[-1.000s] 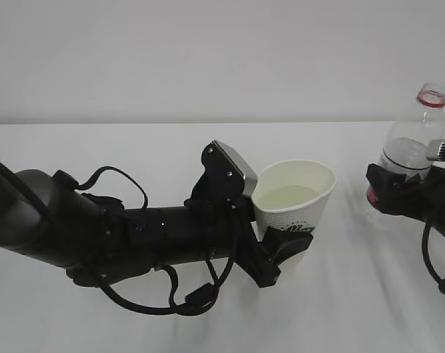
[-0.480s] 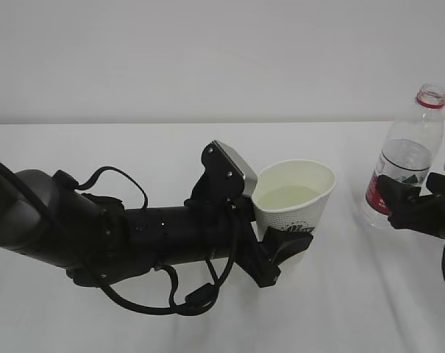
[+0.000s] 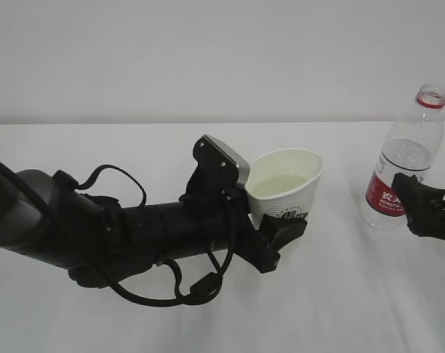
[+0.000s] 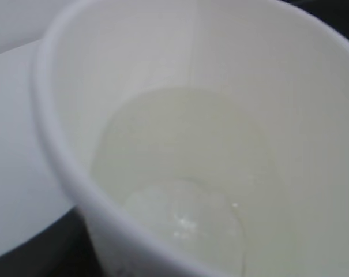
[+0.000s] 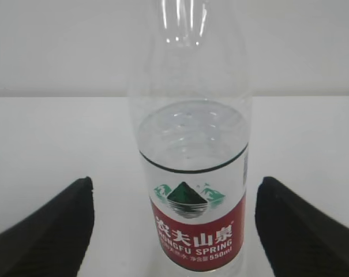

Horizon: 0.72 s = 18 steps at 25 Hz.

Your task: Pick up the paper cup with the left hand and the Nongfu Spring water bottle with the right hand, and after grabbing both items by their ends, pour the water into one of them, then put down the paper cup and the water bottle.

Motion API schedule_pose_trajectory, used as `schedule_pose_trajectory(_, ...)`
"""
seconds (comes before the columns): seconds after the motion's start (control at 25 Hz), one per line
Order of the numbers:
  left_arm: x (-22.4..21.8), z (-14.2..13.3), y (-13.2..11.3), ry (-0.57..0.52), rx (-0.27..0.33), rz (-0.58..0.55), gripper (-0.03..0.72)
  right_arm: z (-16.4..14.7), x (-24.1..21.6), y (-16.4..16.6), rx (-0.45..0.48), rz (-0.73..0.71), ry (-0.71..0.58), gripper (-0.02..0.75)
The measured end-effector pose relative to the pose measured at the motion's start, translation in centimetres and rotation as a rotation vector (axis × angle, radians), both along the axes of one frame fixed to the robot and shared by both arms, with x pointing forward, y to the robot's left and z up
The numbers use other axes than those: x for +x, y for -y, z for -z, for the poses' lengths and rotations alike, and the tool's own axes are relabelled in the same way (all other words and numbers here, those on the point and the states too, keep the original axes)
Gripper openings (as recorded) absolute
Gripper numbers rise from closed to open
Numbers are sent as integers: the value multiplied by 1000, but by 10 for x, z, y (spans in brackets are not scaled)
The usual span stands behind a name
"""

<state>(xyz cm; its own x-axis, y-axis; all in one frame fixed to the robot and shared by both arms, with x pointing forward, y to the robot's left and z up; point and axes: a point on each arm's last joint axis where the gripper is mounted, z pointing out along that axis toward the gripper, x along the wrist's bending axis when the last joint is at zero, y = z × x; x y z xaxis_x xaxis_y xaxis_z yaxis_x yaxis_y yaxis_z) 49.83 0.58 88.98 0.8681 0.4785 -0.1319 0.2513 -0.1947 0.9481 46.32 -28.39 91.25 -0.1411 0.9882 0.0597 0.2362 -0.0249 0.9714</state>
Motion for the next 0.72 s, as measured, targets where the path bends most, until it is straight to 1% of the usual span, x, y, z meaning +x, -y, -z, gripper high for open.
schedule_pose_trajectory(0.24,3,-1,-2,-17,-17,-49,496,-12,-8,0,-1,-4,49,662)
schedule_pose_trajectory(0.36,7,-1,-4,-1,-9,-81,496,-13,-8,0,-1,-4,53,662)
schedule_pose_trajectory(0.72,29,0,-25,8,1,-174,496,-13,-8,-1,-3,-16,53,661)
